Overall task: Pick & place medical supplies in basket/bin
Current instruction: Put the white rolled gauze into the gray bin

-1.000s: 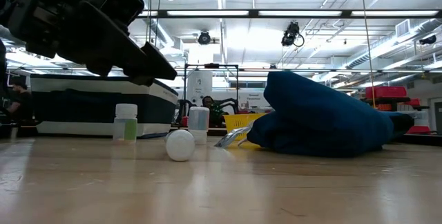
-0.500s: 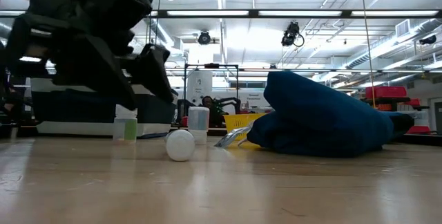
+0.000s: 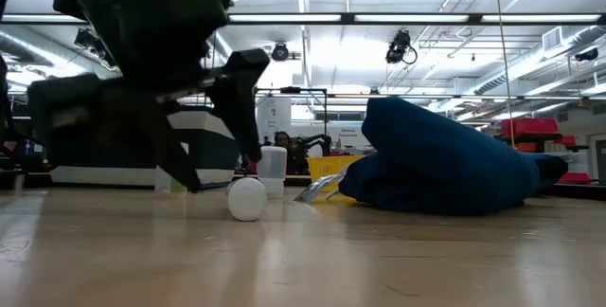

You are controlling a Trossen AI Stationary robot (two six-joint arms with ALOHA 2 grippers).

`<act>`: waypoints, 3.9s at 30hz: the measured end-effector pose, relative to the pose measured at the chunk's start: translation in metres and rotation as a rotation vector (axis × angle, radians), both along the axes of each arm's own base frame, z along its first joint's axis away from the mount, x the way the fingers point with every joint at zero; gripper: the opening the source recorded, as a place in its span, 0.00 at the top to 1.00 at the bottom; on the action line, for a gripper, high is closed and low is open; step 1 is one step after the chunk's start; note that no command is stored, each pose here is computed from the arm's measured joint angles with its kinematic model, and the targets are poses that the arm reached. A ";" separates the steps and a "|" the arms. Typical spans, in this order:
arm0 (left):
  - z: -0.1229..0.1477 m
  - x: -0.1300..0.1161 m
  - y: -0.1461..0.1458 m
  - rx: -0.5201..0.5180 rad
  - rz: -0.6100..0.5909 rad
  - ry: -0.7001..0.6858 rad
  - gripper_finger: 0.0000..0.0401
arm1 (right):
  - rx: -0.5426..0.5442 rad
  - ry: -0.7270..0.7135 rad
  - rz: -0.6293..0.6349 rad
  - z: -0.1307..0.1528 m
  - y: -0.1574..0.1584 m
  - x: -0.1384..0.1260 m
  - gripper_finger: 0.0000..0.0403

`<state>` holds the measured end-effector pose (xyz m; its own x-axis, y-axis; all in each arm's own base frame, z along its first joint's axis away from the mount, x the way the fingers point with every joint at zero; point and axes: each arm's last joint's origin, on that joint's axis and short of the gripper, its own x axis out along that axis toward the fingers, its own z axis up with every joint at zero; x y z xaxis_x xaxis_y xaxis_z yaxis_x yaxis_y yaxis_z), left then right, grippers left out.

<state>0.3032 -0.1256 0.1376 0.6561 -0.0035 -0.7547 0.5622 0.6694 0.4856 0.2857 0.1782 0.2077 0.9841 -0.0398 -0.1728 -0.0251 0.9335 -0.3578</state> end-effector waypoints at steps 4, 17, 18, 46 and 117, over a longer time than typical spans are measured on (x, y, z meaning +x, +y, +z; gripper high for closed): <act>-0.006 0.010 -0.005 0.070 -0.020 0.042 0.31 | 0.001 -0.001 0.001 0.000 0.000 0.000 0.92; -0.010 0.024 0.008 0.010 -0.017 0.094 0.42 | 0.005 -0.006 0.004 0.001 0.002 -0.001 0.86; -0.011 0.025 0.009 0.005 -0.009 0.096 0.45 | 0.005 -0.006 0.004 0.001 0.002 -0.001 0.86; -0.009 0.010 -0.010 -0.155 0.253 0.099 0.89 | 0.001 0.009 0.017 -0.001 0.006 -0.004 0.86; 0.021 -0.020 0.040 -0.836 0.275 -1.017 0.89 | 0.297 -0.216 0.093 0.006 -0.106 0.061 0.57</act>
